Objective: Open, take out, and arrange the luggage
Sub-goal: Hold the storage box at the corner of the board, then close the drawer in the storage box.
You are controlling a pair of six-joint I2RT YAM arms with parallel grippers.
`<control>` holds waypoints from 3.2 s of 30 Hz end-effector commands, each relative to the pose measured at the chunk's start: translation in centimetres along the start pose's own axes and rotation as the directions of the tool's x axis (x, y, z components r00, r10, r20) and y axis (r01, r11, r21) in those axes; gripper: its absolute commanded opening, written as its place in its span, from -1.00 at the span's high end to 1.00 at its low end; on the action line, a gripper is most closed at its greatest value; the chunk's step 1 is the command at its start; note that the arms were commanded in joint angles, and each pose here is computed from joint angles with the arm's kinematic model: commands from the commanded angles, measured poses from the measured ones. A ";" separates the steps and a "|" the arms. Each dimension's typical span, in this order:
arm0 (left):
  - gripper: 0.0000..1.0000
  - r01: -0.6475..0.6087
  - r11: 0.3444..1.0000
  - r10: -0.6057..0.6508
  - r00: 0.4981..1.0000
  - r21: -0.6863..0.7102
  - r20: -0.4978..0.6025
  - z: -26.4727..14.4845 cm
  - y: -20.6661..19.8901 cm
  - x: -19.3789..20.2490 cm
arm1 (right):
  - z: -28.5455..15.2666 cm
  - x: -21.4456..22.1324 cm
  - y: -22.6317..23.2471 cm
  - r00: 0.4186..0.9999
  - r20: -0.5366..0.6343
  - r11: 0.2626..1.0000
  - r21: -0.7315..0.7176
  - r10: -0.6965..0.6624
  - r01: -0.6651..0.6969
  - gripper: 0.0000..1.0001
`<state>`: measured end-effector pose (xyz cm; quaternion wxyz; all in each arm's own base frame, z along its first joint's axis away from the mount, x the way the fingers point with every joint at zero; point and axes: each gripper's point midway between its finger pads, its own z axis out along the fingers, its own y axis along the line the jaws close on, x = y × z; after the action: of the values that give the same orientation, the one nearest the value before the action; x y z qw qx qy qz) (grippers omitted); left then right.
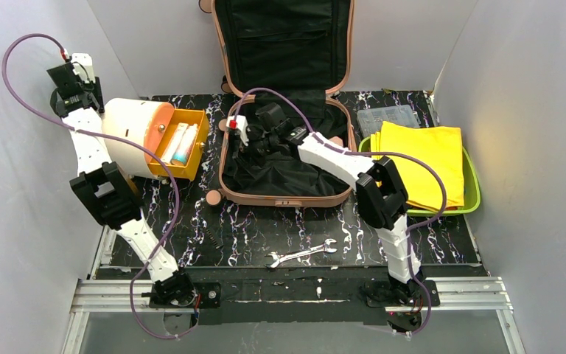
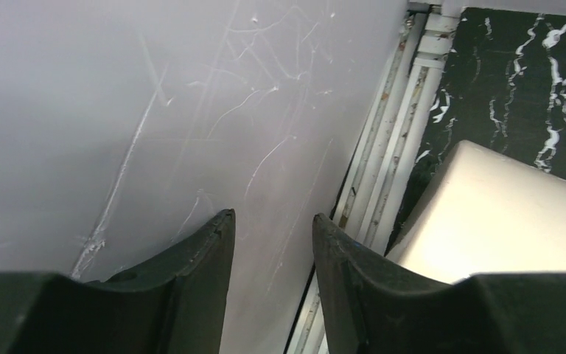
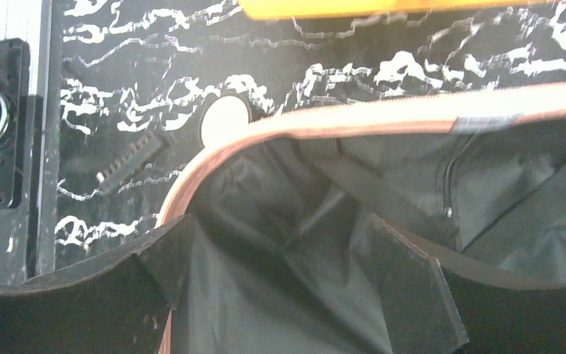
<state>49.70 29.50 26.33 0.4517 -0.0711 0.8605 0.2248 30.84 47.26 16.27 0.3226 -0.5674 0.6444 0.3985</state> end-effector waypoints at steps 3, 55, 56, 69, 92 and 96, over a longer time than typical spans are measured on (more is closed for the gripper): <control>0.09 0.009 0.980 0.008 0.996 0.199 -0.084 -1.4 -4.4 3.0 | 2.8 -3.0 -1.0 0.999 0.036 1.000 -0.019 -0.017 0.018 -0.90; -0.61 -0.032 0.864 0.253 0.891 0.503 -0.377 -3.4 -9.6 14.3 | 5.6 -5.4 -2.0 0.991 0.131 0.999 -0.035 0.008 -0.003 -0.87; -0.61 -0.026 0.858 0.256 0.888 0.514 -0.382 -3.5 -9.9 14.6 | 5.5 -5.6 -1.9 0.991 0.133 0.999 -0.035 0.005 0.000 -0.88; -0.47 0.066 0.797 0.249 0.869 0.600 -0.427 -5.0 -12.4 16.7 | 4.6 -5.2 -1.8 0.993 0.115 1.000 -0.015 -0.022 0.024 -0.87; -0.43 0.118 0.771 0.227 0.867 0.625 -0.444 -6.6 -13.5 17.5 | 6.9 -7.1 -4.2 0.962 0.182 0.979 0.016 -0.205 0.206 -0.03; -0.43 0.119 0.771 0.225 0.868 0.626 -0.442 -6.9 -13.5 17.5 | 8.1 -7.4 -4.2 0.956 0.207 0.978 0.009 -0.206 0.208 -0.01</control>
<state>39.10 19.07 7.97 0.1851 0.0291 0.9807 -0.0553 35.94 54.72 15.71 0.3762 -0.5851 0.5951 0.4025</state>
